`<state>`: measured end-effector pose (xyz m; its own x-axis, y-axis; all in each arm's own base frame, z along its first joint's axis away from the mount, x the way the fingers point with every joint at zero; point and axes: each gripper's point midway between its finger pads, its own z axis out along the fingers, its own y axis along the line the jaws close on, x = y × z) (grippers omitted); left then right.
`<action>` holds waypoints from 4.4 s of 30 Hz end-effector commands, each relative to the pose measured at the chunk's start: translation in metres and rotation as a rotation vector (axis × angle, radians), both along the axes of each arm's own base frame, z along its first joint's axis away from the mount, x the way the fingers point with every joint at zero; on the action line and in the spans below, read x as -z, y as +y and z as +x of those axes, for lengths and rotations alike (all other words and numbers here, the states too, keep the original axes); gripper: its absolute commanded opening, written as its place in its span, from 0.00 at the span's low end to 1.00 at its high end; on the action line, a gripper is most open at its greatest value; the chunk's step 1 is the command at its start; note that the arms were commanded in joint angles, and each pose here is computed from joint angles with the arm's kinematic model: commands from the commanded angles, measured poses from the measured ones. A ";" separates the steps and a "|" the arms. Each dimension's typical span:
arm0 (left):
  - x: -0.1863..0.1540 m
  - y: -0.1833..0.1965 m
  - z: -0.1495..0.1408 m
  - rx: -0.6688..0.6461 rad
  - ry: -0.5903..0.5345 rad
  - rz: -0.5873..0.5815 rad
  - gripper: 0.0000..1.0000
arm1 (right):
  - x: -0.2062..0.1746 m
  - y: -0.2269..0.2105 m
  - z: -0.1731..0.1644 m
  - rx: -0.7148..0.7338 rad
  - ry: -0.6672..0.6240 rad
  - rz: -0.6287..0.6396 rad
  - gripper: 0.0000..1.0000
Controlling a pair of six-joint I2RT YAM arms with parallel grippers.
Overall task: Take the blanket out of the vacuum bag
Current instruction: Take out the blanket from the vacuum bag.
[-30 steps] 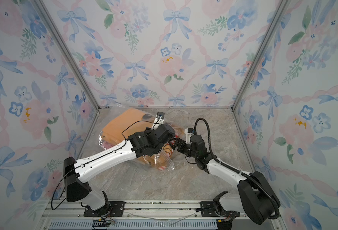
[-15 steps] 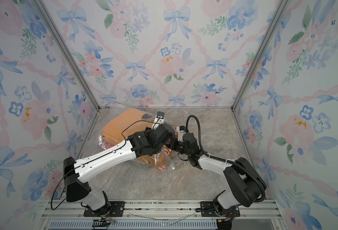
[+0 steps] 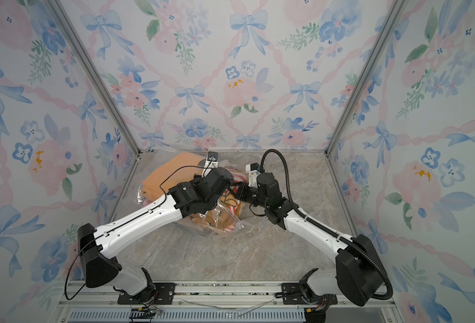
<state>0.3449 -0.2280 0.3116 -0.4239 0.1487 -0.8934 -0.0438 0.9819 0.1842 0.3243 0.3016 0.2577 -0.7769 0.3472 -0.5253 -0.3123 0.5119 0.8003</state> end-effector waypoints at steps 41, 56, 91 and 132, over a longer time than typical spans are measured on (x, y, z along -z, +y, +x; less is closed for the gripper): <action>-0.017 0.009 0.065 0.064 0.013 -0.029 0.00 | -0.084 -0.098 0.066 0.326 -0.102 -0.180 0.00; -0.032 -0.076 0.005 0.707 0.027 -0.260 0.00 | -0.096 -0.032 0.148 0.190 -0.173 -0.044 0.00; -0.008 -0.013 0.028 0.467 0.039 -0.019 0.09 | -0.163 -0.065 0.085 0.006 -0.149 0.094 0.00; 0.164 0.299 -0.008 -0.390 0.363 -0.666 0.96 | -0.049 -0.100 0.077 0.054 -0.017 -0.033 0.00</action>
<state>0.3393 0.0550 0.1619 -0.5917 -0.6039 -0.5341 -0.4250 0.7966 -0.4298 0.3996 0.2092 0.2733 -0.8135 0.3432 -0.4694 -0.2135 0.5746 0.7901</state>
